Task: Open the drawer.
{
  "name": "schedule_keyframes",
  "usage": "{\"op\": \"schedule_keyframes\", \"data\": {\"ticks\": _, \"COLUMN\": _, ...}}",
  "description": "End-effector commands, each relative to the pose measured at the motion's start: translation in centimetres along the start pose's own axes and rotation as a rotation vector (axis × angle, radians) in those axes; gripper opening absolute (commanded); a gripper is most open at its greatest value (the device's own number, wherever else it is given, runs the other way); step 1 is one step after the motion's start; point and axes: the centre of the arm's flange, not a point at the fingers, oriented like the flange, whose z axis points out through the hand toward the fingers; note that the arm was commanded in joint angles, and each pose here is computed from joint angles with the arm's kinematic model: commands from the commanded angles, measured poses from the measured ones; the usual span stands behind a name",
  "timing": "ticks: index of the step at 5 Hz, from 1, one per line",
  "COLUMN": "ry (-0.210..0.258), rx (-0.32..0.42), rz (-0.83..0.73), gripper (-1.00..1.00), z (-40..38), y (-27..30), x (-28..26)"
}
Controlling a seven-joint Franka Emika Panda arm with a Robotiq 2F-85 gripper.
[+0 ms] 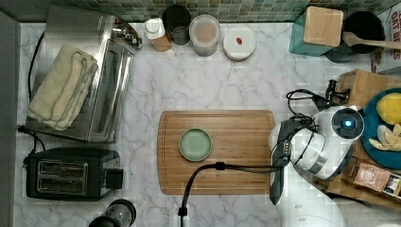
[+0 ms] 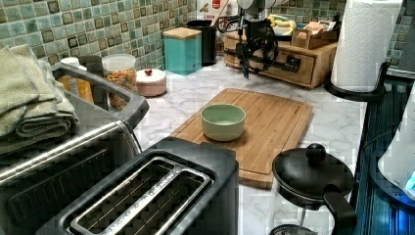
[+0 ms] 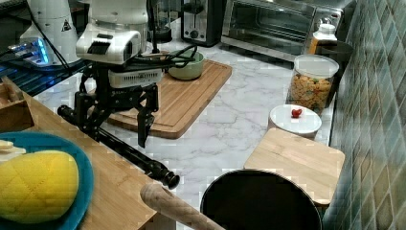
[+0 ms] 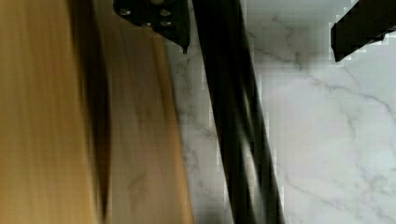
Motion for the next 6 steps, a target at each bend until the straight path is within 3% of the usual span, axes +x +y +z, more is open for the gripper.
{"op": "schedule_keyframes", "data": {"ticks": 1, "ry": 0.042, "rx": 0.065, "rz": -0.144, "gripper": 1.0, "z": -4.0, "y": -5.8, "x": 1.0}}
{"op": "schedule_keyframes", "data": {"ticks": 2, "ry": 0.07, "rx": 0.122, "rz": -0.183, "gripper": 1.0, "z": -3.9, "y": -10.1, "x": 0.4}}
{"op": "schedule_keyframes", "data": {"ticks": 3, "ry": 0.058, "rx": 0.157, "rz": -0.18, "gripper": 1.0, "z": -4.3, "y": -15.1, "x": -1.6}}
{"op": "schedule_keyframes", "data": {"ticks": 5, "ry": 0.015, "rx": 0.144, "rz": -0.169, "gripper": 1.0, "z": -7.3, "y": -23.3, "x": -6.3}}
{"op": "schedule_keyframes", "data": {"ticks": 6, "ry": 0.063, "rx": 0.178, "rz": -0.248, "gripper": 1.0, "z": -6.8, "y": -26.0, "x": -7.7}}
